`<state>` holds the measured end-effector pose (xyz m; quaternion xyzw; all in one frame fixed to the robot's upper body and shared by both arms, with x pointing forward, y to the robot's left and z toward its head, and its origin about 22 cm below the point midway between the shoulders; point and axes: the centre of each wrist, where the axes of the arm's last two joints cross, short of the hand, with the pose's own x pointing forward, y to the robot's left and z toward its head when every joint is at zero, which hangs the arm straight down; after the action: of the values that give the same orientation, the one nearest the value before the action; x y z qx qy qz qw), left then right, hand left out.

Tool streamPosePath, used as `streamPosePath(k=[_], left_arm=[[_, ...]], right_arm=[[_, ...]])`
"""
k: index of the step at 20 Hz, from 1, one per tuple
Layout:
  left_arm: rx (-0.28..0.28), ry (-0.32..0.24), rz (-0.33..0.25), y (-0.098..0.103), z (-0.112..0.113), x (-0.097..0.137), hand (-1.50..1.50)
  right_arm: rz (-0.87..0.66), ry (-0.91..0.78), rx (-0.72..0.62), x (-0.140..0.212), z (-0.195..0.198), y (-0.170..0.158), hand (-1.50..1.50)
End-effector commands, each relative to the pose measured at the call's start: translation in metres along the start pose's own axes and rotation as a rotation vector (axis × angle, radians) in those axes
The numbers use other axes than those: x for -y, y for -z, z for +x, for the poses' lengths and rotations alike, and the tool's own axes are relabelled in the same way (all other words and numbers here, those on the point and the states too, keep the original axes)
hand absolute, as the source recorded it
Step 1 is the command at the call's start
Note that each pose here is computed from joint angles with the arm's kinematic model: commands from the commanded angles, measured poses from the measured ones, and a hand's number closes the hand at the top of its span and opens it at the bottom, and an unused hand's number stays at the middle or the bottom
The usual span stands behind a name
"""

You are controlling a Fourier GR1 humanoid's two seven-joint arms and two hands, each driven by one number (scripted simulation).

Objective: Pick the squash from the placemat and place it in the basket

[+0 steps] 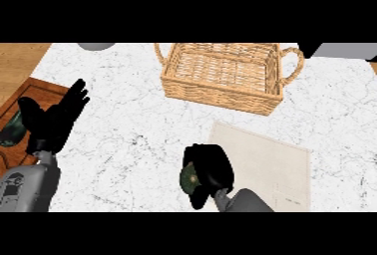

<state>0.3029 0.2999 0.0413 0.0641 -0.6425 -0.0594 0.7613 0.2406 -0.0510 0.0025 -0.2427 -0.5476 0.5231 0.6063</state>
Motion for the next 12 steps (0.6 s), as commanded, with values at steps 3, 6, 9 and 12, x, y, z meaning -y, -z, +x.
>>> streamPosePath(k=[3,6,9,12], left_arm=[[0.011,0.011,-0.036,0.009,0.007,0.012,0.00],[0.014,0.023,-0.035,0.011,0.009,0.015,0.00],[0.003,0.014,-0.029,0.008,0.003,0.009,0.00],[-0.003,-0.002,-0.027,0.016,0.014,0.011,0.00]], right_arm=[[0.046,-0.027,0.079,-0.027,0.062,-0.035,1.50],[0.033,0.095,0.093,-0.025,0.075,-0.045,1.50],[-0.061,0.307,0.182,-0.019,0.086,-0.065,1.50],[-0.176,0.429,0.309,-0.005,0.102,-0.078,1.50]])
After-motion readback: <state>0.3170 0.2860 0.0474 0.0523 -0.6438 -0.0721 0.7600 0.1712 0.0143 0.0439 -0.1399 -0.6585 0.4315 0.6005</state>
